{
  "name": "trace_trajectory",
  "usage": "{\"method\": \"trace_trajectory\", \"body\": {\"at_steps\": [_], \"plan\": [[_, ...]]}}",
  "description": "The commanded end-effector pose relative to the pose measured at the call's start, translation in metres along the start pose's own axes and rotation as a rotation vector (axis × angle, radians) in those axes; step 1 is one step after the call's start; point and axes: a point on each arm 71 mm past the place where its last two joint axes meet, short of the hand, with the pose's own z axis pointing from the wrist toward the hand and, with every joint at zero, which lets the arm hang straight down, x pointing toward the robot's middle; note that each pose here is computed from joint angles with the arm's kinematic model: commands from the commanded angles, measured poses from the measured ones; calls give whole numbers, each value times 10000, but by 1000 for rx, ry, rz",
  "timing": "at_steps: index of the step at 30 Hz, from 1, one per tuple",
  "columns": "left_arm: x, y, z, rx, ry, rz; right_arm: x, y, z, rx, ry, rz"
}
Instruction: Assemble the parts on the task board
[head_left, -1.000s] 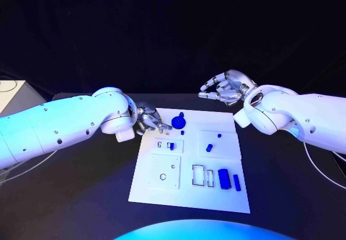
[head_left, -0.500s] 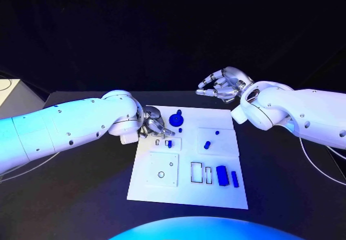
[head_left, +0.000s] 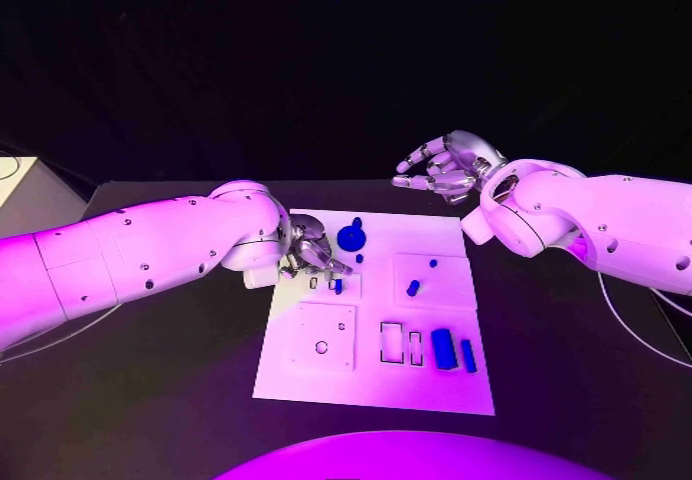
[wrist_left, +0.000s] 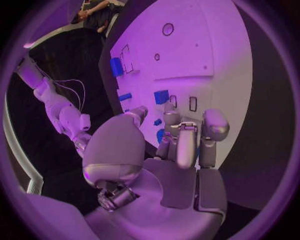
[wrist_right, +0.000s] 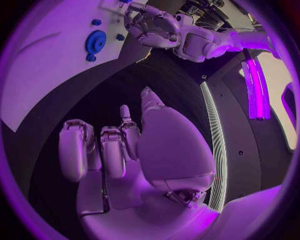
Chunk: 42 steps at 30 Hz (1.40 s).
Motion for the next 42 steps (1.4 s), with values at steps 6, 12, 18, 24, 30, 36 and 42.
{"method": "trace_trajectory", "body": {"at_steps": [6, 12, 18, 24, 30, 36, 42], "plan": [[74, 9, 64, -13, 53, 27, -5, 1, 10, -1, -4, -1], [103, 11, 85, -13, 61, 23, -7, -8, 12, 4, 0, -2], [117, 7, 85, -10, 64, 21, -6, -15, 18, 8, 2, -2], [127, -4, 79, -4, 61, 17, 11, -22, 28, 12, 10, -2], [132, -9, 75, 1, 61, 2, 20, -32, 34, 16, 14, -2], [145, -24, 73, 7, 69, -5, 35, -35, 48, 18, 19, -3], [153, -34, 72, 10, 74, -4, 53, -35, 57, 19, 21, -2]]}}
